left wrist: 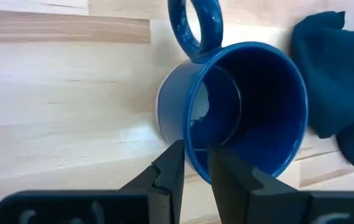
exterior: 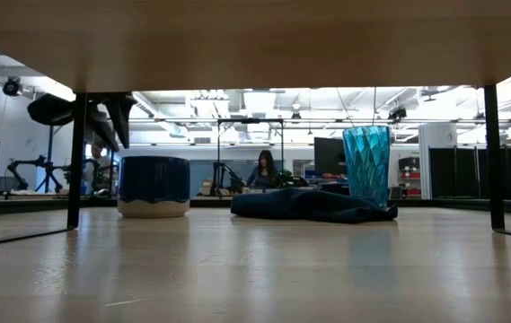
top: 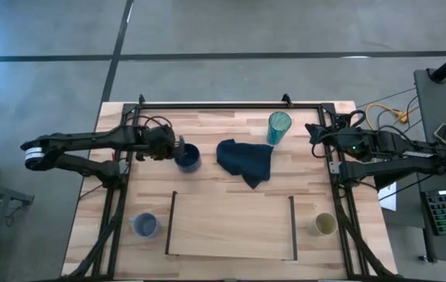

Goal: Stack small to large cups/mugs on shelf
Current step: Put the dark blue mug on the shelf

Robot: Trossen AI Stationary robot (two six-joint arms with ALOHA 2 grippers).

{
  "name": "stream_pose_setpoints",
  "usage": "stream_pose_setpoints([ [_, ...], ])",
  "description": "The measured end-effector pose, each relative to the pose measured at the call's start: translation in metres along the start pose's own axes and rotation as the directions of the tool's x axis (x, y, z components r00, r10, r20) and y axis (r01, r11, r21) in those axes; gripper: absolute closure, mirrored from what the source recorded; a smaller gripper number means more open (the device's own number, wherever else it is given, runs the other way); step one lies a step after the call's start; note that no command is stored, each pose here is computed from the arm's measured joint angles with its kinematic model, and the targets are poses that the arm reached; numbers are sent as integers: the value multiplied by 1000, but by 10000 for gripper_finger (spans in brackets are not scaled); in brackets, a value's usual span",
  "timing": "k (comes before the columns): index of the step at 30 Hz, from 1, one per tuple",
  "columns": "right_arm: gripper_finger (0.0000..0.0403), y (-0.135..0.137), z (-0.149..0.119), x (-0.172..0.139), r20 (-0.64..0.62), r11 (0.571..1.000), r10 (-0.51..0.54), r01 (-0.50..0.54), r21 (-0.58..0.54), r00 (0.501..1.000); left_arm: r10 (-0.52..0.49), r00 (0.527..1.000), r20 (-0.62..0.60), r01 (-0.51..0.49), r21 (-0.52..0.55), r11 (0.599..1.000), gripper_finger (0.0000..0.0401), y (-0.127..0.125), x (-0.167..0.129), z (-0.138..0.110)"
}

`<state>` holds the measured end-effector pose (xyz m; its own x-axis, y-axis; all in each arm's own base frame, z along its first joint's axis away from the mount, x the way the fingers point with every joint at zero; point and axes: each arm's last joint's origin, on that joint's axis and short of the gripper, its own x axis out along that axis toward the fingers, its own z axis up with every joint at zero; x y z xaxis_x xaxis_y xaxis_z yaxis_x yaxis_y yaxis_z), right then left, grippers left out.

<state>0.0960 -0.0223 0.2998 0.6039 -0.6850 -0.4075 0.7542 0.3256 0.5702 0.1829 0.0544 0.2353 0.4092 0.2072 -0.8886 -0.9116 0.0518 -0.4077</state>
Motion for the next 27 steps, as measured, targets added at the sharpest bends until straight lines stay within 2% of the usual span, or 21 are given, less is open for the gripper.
stream_pose_setpoints([
  [13,227,0,0,0,2,1000,-1,1,13,1000,82,996,-19,-81,63,995,344,-4,22,0],
  [20,227,0,0,0,-1,1000,1,-1,16,1000,91,996,-18,-86,192,978,344,-10,32,1],
  [24,227,0,0,0,-5,1000,-3,3,12,1000,93,996,-15,-83,339,937,348,-12,33,4],
  [26,227,-1,-1,0,-11,1000,-6,6,8,1000,94,995,-13,-78,459,885,358,-12,32,7],
  [27,227,-1,-1,0,-18,1000,-7,7,7,1000,93,996,-9,-75,530,845,366,-13,31,8],
])
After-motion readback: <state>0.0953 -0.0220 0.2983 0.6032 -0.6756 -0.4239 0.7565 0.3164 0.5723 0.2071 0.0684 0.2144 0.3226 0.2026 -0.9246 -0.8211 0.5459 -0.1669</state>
